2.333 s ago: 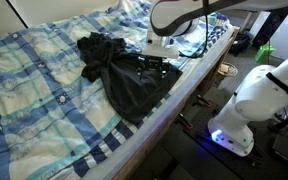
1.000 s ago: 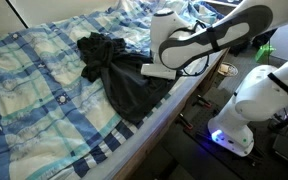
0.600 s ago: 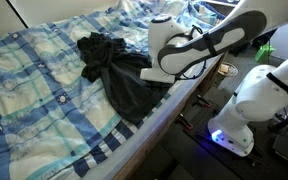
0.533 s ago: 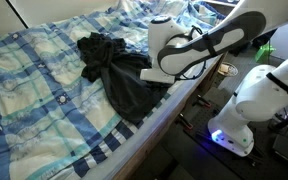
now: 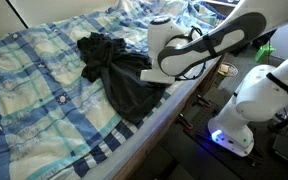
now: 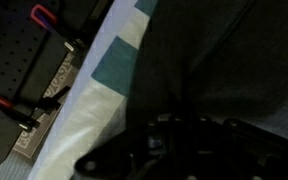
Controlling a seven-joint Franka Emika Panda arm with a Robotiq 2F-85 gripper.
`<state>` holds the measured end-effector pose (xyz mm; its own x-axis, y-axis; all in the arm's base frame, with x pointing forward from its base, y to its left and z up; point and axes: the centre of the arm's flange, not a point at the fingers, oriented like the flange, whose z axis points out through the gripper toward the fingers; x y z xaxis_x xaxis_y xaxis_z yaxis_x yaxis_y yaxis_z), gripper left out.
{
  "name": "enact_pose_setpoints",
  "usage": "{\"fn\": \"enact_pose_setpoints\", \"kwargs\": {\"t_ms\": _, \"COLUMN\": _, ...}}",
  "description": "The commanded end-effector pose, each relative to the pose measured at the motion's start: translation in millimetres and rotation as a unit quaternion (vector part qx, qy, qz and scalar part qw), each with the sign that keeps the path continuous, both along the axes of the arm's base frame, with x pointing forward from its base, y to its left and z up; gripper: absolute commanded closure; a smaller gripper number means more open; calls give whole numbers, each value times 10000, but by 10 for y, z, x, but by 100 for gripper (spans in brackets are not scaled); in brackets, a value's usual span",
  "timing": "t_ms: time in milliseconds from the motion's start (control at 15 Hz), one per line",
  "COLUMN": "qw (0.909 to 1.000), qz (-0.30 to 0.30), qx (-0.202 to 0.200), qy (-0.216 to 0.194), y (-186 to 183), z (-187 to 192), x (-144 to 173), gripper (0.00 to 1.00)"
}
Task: Fold the black dress in half
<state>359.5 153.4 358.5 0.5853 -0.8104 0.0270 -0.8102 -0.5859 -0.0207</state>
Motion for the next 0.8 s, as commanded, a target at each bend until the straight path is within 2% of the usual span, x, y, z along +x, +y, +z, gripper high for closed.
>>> {"fn": "enact_pose_setpoints", "kwargs": {"t_ms": 0, "qw": 9998, "qz": 43, "qx": -68, "qy": -204, "y": -33, "z": 78, "x": -27, "gripper": 99}}
{"fn": "enact_pose_setpoints", "kwargs": {"t_ms": 333, "qw": 9966, "qz": 305, "qx": -221, "qy": -737, "y": -109, "z": 572, "x": 179, "gripper": 99}}
{"fn": "enact_pose_setpoints", "kwargs": {"t_ms": 533, "qw": 9912, "qz": 601, "qx": -371, "qy": -1117, "y": -146, "z": 919, "x": 442, "gripper": 99}}
{"fn": "enact_pose_setpoints", "kwargs": {"t_ms": 733, "qw": 9860, "qz": 944, "qx": -378, "qy": -1319, "y": -84, "z": 1113, "x": 682, "gripper": 99}}
